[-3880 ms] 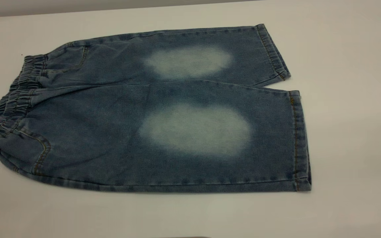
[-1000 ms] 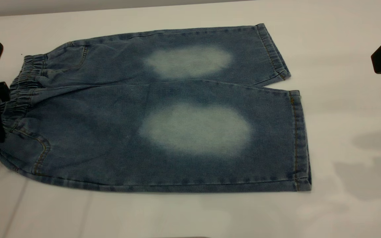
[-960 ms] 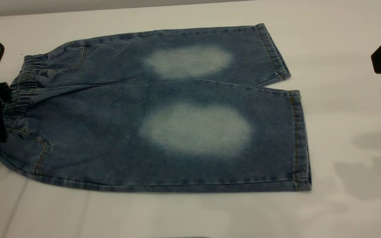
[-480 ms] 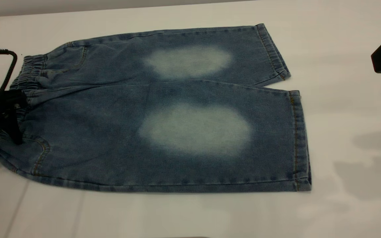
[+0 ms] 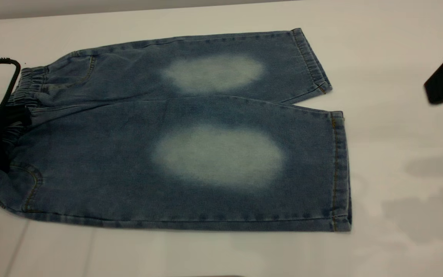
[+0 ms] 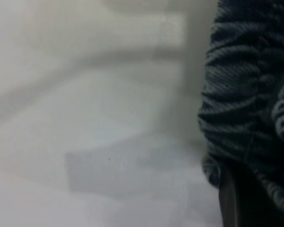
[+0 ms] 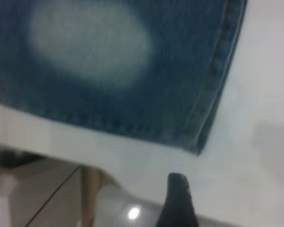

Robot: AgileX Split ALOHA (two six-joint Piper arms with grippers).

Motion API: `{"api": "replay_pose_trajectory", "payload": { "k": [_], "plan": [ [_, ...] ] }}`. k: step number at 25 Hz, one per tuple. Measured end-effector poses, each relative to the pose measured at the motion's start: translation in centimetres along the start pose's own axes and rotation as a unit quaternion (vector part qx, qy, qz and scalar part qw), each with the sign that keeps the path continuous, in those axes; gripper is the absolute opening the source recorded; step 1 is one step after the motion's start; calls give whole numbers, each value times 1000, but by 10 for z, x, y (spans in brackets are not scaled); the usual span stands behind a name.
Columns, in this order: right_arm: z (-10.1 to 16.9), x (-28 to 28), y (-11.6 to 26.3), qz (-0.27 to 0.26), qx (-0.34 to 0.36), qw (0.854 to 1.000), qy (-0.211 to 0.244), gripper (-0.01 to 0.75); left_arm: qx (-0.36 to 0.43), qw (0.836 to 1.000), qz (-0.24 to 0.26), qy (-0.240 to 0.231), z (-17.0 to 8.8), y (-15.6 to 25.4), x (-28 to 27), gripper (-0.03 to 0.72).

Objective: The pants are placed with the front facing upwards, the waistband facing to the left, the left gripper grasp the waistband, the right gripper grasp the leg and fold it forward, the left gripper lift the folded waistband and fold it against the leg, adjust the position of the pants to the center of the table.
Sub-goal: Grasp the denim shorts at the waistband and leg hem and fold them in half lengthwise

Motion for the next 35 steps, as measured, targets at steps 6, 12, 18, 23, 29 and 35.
{"api": "replay_pose_trajectory", "payload": {
  "k": [6,12,18,23,29,35],
  "plan": [
    [-15,38,12,57,43,997,-28,476,39,999,-23,8,-5,-3,-30,99],
    [-26,78,16,93,89,988,-87,476,78,994,-66,28,-22,-4,-65,99],
    [-40,110,24,121,139,977,-108,476,101,991,-82,41,-36,1,-82,99],
    [-52,131,36,150,166,969,-107,476,104,991,-79,40,-37,2,-83,99],
    [-55,143,40,149,182,964,-122,475,104,991,-77,40,-37,3,-83,99],
    [-39,159,49,154,161,968,-114,463,104,991,-77,40,-37,3,-84,99]
  ]
}}
Point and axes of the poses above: a point on each arm's last joint axis where the gripper is mounted, x pointing out along that axis toward the gripper, z along the wrist's bending axis when the last joint is at zero, y = z × x, the point moved 1 cm from there along x, pointing out along that axis toward the gripper, and after that the axes turned 1 degree about -x, right-handed, at the moved point
